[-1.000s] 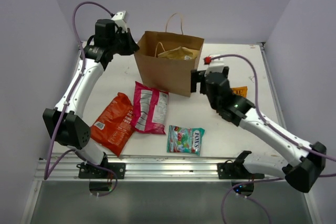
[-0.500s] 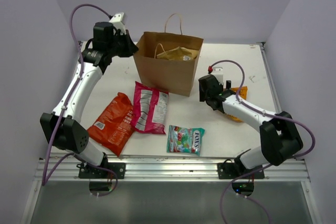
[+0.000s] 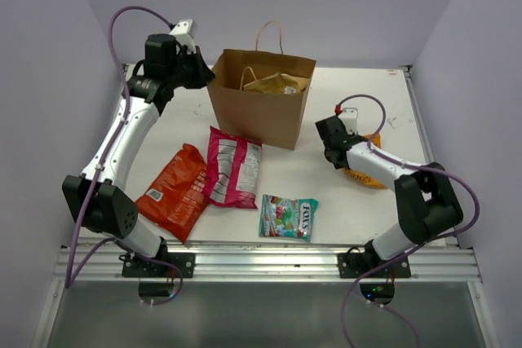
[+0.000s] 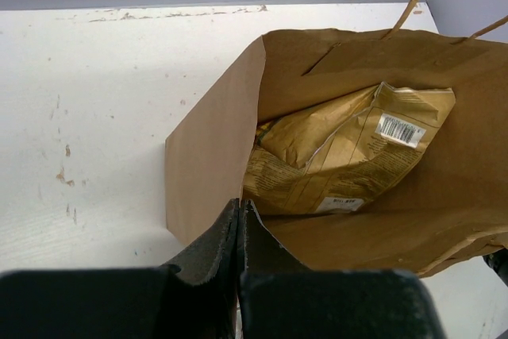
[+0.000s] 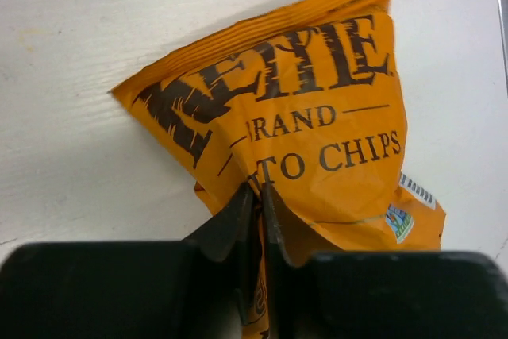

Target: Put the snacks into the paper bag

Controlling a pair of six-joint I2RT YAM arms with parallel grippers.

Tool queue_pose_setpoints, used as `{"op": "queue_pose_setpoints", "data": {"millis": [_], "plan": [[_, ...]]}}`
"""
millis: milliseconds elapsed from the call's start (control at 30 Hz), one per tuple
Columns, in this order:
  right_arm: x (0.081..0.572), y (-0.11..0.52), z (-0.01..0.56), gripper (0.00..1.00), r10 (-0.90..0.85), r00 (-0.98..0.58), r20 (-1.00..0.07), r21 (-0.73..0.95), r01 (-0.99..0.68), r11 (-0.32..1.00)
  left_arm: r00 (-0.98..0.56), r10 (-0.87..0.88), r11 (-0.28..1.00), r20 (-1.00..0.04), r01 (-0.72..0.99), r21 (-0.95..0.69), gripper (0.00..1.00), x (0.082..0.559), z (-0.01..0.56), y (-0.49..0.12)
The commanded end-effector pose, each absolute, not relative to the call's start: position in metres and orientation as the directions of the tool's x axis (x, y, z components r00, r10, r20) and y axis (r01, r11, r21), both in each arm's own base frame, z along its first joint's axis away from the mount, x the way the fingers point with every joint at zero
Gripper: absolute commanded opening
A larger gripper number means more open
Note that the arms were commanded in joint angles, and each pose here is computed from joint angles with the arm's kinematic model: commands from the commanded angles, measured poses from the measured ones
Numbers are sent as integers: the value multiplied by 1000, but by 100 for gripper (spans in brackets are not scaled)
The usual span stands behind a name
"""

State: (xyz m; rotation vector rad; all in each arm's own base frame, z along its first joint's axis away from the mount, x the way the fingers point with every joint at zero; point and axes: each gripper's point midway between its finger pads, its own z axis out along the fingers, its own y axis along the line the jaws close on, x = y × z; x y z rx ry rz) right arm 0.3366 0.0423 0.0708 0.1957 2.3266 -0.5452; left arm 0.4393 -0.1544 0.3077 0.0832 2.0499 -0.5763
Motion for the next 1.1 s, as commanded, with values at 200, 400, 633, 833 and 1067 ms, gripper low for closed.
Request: {"op": "queue_pose_setpoints", "data": {"millis": [200,400,633,833,1067], "plan": [[348,35,137,0,-25,-637,-770,-307,335,891,-466,-194,876,-863,313,-366,0,444,330,-157],[369,47,304,0,-8,-324,-946,-109,293,950,-459,-199,884,-866,298,-360,0,442,332,-154],[396,105,470,0,122,33,-992,122,-2,993,-443,-227,882,-867,283,-376,0,442,335,-153],[414,161,555,0,308,207,-929,242,-289,926,-444,-257,877,-858,266,-400,0,444,332,-153],[423,230,578,0,410,191,-892,284,-470,836,-449,-270,872,-852,261,-414,0,446,330,-155]]}}
